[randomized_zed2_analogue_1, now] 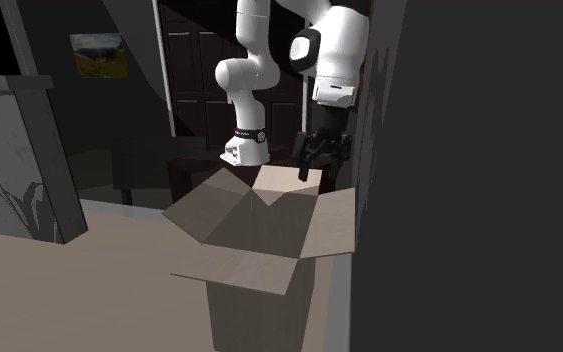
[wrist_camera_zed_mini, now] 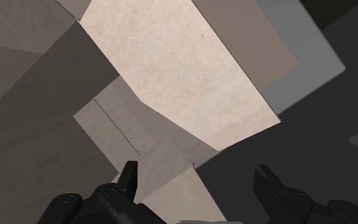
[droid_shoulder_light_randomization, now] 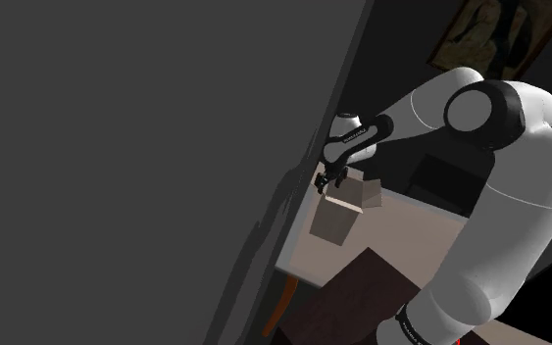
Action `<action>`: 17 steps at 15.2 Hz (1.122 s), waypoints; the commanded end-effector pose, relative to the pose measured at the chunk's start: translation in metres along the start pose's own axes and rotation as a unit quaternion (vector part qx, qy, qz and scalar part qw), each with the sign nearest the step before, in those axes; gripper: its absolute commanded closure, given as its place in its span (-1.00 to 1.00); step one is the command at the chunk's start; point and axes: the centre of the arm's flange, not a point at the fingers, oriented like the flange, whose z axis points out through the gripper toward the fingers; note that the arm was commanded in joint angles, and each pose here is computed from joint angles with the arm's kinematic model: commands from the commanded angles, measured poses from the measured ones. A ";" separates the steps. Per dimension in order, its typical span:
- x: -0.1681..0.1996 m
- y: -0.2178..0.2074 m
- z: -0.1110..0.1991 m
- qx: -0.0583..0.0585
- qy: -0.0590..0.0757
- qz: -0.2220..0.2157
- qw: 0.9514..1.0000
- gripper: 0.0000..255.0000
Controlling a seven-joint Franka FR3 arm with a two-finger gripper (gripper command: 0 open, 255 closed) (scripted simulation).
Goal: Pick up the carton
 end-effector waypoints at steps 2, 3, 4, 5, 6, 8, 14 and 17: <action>0.008 0.007 0.021 -0.001 0.002 0.005 1.000 -1.00; 0.008 0.006 0.026 -0.001 0.002 0.005 1.000 -1.00; 0.009 0.005 0.032 -0.001 0.002 0.005 1.000 -1.00; 0.009 0.004 0.037 -0.001 0.002 0.005 1.000 -1.00; 0.009 0.004 0.042 -0.001 0.002 0.005 1.000 -1.00; 0.009 0.002 0.052 -0.001 0.002 0.005 1.000 -1.00; 0.009 0.002 0.056 -0.001 0.002 0.005 1.000 1.00; 0.009 0.002 0.056 -0.001 0.002 0.005 1.000 1.00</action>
